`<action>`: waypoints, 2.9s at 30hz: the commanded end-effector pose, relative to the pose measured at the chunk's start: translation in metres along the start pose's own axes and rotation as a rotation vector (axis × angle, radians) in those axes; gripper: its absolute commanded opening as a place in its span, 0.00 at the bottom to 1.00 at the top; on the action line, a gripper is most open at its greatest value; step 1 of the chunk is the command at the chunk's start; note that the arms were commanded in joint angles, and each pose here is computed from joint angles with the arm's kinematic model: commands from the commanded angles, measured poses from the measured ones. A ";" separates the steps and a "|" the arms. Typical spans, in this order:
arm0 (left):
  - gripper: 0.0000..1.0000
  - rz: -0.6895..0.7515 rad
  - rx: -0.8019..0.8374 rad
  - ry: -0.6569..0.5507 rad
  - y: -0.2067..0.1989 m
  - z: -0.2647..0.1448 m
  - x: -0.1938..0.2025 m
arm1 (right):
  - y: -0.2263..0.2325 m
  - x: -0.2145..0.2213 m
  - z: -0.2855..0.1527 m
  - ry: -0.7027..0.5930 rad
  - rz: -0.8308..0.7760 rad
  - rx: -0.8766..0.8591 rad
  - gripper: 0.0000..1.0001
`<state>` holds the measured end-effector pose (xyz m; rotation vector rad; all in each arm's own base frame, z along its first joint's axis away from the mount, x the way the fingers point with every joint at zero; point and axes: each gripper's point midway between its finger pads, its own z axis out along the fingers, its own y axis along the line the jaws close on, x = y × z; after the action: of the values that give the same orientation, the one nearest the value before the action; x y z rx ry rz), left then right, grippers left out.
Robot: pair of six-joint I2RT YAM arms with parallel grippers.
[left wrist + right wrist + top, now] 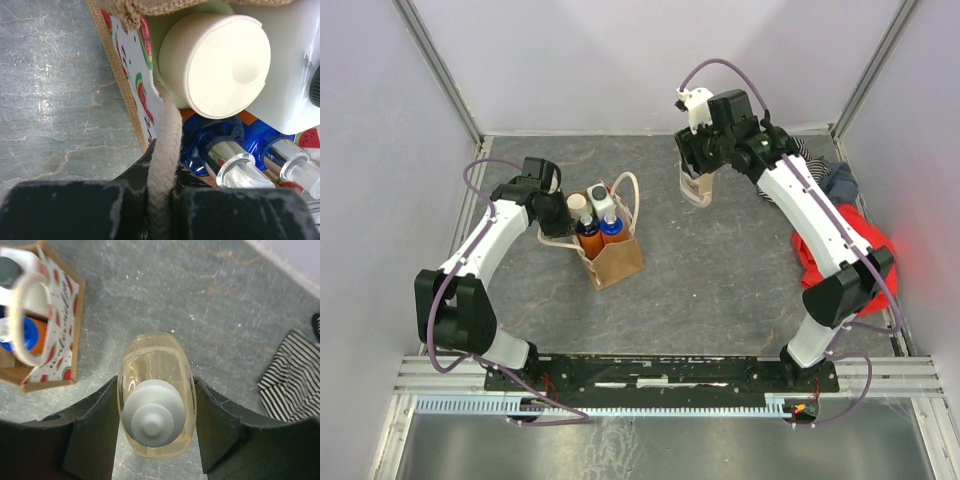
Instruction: Take the personal care products out of the canvas bag
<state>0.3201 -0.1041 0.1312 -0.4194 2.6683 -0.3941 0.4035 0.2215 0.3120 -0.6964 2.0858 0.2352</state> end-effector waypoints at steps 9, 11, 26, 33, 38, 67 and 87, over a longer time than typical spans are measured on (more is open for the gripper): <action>0.07 0.025 0.042 0.000 -0.004 -0.007 0.006 | -0.062 0.017 0.069 -0.129 0.127 0.156 0.01; 0.04 0.029 0.043 0.000 -0.004 -0.007 0.006 | -0.072 0.031 0.084 -0.110 0.149 0.165 0.01; 0.04 0.034 0.045 -0.003 -0.004 -0.008 0.006 | -0.088 0.060 0.091 -0.087 0.213 0.236 0.99; 0.04 0.033 0.046 -0.002 -0.005 -0.006 0.005 | -0.042 0.012 0.018 -0.188 0.185 0.143 1.00; 0.05 0.033 0.046 0.001 -0.004 -0.005 0.006 | 0.073 -0.037 -0.038 -0.252 0.043 -0.164 0.97; 0.07 0.033 0.061 -0.010 -0.006 -0.011 0.006 | 0.233 0.053 0.072 0.110 0.039 -0.578 0.68; 0.09 0.033 0.055 -0.002 -0.004 -0.009 0.010 | 0.201 0.091 0.141 0.107 0.024 -0.283 0.84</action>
<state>0.3166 -0.1041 0.1310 -0.4150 2.6521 -0.4100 0.3353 0.4049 0.1383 -0.9188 2.2324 0.5668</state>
